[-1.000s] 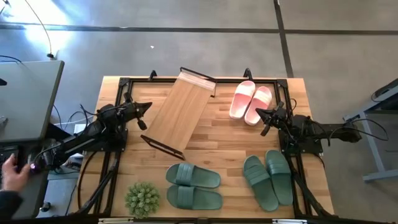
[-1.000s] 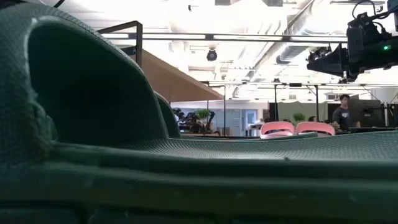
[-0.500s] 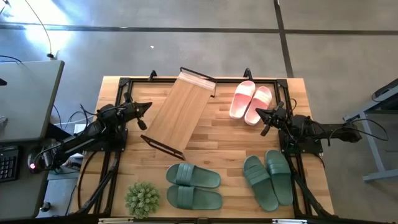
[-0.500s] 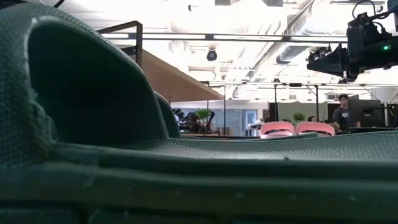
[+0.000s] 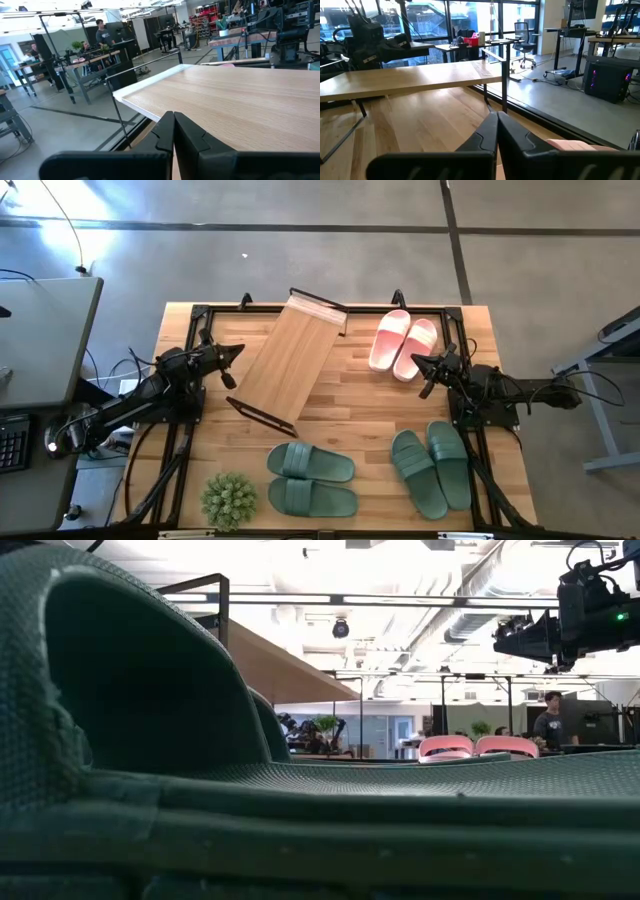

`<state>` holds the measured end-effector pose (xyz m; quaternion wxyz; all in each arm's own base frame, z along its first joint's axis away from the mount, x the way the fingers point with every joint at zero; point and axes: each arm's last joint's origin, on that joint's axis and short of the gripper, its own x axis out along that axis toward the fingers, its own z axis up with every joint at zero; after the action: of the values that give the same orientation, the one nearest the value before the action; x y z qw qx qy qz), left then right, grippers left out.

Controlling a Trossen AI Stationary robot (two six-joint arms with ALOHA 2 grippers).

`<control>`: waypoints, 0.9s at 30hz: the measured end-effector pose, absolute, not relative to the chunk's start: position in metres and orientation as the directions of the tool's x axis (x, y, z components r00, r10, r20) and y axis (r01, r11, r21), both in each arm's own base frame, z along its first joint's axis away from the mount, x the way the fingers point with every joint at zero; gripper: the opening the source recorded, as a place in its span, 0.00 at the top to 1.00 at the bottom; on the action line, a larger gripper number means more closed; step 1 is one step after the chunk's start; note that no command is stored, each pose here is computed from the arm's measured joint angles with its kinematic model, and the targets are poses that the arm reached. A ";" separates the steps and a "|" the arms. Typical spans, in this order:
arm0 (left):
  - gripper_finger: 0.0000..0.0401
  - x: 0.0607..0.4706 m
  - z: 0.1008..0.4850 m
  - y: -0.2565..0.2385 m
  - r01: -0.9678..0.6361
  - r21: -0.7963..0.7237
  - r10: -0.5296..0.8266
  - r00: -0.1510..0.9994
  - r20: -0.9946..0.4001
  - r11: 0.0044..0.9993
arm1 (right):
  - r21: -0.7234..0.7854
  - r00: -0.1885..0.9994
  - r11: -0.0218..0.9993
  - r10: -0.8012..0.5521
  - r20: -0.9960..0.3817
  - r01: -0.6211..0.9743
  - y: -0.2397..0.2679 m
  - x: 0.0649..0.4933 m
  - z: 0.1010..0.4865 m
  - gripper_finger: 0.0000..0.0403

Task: Pick and place slides into the shelf

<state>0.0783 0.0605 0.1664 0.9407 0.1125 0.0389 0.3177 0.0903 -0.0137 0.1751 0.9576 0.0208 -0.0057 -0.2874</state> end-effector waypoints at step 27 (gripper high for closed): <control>1.00 0.079 0.184 0.056 -0.431 -0.260 0.482 0.857 0.182 0.864 | 0.397 0.825 0.801 -0.541 0.161 0.448 -0.014 0.089 0.193 1.00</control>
<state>0.0792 0.0562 0.1842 0.9579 -0.1054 -0.1210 0.2381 0.0887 -0.0135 0.1932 0.9395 0.1734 -0.1344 -0.2631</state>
